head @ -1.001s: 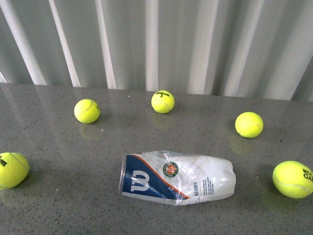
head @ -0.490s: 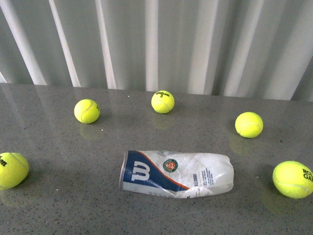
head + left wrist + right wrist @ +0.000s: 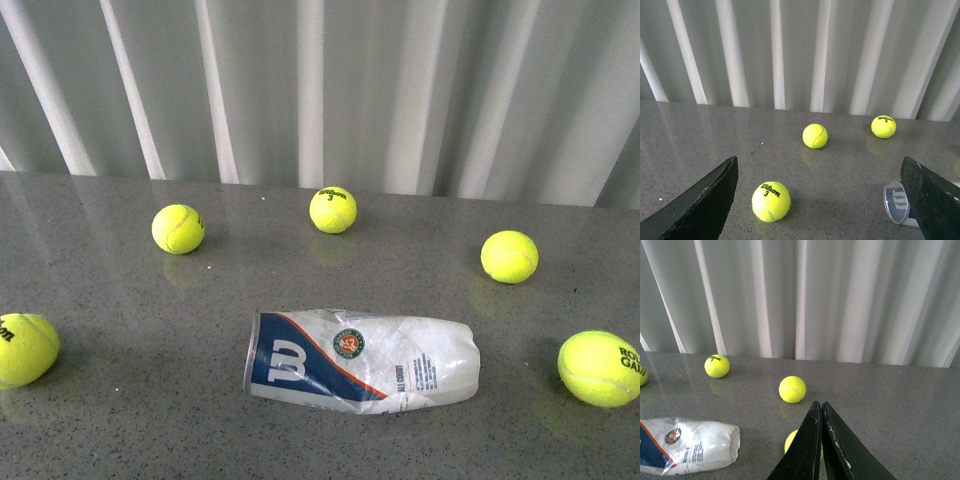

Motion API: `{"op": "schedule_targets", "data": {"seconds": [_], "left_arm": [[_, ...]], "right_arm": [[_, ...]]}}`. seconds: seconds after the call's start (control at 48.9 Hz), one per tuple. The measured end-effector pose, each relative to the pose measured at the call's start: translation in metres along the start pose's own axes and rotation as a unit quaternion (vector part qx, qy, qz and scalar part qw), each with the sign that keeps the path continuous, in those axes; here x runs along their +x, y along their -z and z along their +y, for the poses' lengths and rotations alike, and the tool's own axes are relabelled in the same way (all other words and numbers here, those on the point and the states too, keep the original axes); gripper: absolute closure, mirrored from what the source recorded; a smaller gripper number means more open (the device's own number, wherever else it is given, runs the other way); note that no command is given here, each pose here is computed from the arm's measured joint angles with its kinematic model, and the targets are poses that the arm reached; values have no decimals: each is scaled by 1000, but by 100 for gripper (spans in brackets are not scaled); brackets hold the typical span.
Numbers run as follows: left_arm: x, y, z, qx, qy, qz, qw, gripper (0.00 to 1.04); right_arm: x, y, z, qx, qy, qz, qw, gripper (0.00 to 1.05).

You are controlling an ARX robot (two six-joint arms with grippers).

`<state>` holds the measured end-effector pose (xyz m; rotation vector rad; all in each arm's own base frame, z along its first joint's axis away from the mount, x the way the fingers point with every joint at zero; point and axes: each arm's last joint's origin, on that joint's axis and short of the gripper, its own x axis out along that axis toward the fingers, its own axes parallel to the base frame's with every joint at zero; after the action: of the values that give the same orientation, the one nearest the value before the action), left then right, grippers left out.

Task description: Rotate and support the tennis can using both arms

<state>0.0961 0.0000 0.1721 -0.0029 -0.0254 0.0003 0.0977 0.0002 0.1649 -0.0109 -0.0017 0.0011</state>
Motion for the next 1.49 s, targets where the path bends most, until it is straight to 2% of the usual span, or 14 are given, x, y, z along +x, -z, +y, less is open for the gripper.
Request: {"op": "schedule_targets", "data": {"seconds": [0.123, 0.388, 0.531, 0.572, 0.613, 0.654, 0.715, 0.797, 0.899, 0.981, 1.001, 1.083, 1.226, 1.491], "left_arm": [[0, 0, 0, 0, 0, 1, 1000, 7], [0, 0, 0, 0, 0, 1, 1000, 7], [0, 0, 0, 0, 0, 1, 1000, 7], [1, 2, 0, -14, -11, 22, 1000, 7], [2, 1, -1, -33, -34, 85, 995, 7], [12, -9, -1, -57, -50, 136, 988, 7], [34, -31, -3, -65, -49, 142, 986, 7], [89, -72, -8, -72, -14, 121, 990, 7], [141, -83, -16, -80, 17, 157, 984, 7], [197, -67, -30, -99, 50, 235, 966, 7], [248, -12, -55, -140, 103, 365, 915, 7], [258, 17, -74, -166, 142, 419, 881, 7], [264, 35, -88, -179, 157, 427, 872, 7], [271, 65, -84, -207, 143, 449, 857, 7]], "right_arm": [[0, 0, 0, 0, 0, 0, 1000, 99], [0, 0, 0, 0, 0, 0, 1000, 60], [0, 0, 0, 0, 0, 0, 1000, 35], [0, 0, 0, 0, 0, 0, 1000, 30], [0, 0, 0, 0, 0, 0, 1000, 23], [0, 0, 0, 0, 0, 0, 1000, 16], [0, 0, 0, 0, 0, 0, 1000, 5], [0, 0, 0, 0, -1, 0, 1000, 7], [0, 0, 0, 0, 0, 0, 1000, 7], [0, 0, 0, 0, 0, 0, 1000, 7], [0, 0, 0, 0, 0, 0, 1000, 7], [0, 0, 0, 0, 0, 0, 1000, 7], [0, 0, 0, 0, 0, 0, 1000, 7], [0, 0, 0, 0, 0, 0, 1000, 7]]}}
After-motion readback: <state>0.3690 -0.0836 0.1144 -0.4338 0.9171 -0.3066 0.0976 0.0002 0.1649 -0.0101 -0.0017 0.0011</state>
